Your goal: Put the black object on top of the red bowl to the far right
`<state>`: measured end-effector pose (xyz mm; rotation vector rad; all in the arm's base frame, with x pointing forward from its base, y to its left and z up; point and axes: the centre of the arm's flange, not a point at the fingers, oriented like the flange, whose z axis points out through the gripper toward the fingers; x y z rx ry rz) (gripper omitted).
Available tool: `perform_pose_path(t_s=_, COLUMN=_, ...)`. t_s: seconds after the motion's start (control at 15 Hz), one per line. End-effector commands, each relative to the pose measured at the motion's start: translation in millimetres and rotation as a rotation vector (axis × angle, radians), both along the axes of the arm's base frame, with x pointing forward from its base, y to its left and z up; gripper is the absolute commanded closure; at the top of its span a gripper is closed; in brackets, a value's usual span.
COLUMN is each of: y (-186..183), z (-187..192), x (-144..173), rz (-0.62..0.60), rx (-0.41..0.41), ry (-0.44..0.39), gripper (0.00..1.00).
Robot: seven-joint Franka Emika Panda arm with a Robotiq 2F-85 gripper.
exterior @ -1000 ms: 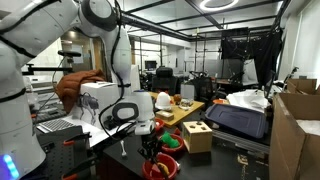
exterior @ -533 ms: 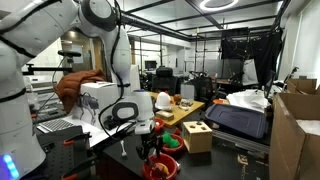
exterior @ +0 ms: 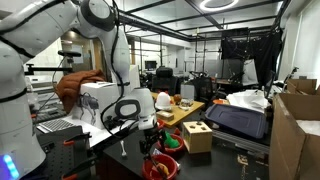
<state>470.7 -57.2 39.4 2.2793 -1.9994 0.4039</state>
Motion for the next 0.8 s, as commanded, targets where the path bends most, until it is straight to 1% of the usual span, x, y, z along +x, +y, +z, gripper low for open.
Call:
perform_pose_path(t_s=0.0, y=10, z=12, x=25, rz=0.032, rx=-0.029, ry=-0.025, gripper=0.0)
perform_pose_path(t_s=0.27, y=18, z=19, x=38, rz=0.059, rx=-0.044, ry=-0.049, gripper=0.0)
perform_pose_path(t_s=0.6, y=19, z=19, x=34, rz=0.07, rx=-0.039, ry=-0.066, gripper=0.0)
perform_pose_path(t_s=0.73, y=28, z=22, x=33, rz=0.152, rx=-0.009, ry=-0.1, gripper=0.0)
